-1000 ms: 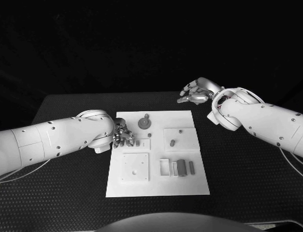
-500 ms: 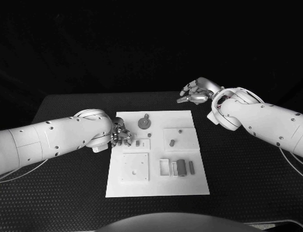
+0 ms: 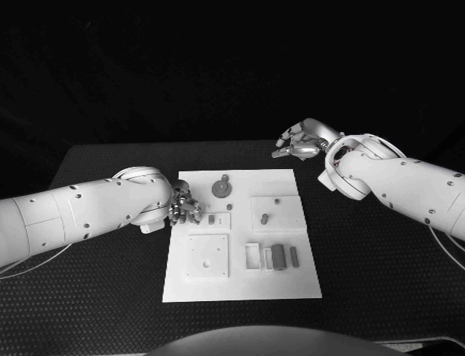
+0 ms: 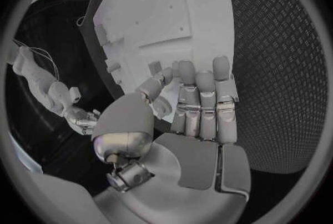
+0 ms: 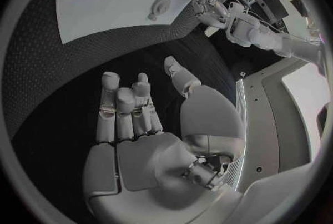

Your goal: Assemble the parts on the task board

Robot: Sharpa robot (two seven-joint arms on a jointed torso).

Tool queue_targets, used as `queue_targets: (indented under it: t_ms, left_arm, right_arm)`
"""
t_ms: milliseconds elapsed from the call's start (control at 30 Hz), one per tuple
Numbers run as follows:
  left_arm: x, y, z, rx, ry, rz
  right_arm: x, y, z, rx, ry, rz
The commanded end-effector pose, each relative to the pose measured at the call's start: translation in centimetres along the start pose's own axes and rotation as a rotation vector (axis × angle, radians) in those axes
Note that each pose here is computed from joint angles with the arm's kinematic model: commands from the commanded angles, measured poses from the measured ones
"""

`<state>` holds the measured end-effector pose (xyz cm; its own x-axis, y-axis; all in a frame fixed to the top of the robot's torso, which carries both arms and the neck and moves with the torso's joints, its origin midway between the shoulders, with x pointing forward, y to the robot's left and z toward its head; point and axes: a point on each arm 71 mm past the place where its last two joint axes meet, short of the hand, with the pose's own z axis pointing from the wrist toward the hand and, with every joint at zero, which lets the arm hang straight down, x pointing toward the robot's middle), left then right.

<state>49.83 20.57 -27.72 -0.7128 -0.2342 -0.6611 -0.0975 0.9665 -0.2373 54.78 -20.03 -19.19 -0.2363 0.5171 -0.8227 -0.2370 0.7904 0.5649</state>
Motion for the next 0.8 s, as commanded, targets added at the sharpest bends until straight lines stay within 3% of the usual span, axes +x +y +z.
queue_targets:
  t_ms: [33,800]
  left_arm:
    - [0.78,0.63,0.25,-0.041,0.035,0.039]
    - [0.81,0.86,0.35,-0.043,0.064,0.019]
  right_arm:
    - [0.07,0.07,0.00,-0.006,0.010,-0.002]
    - [0.09,0.07,0.02,-0.006,0.010,-0.002]
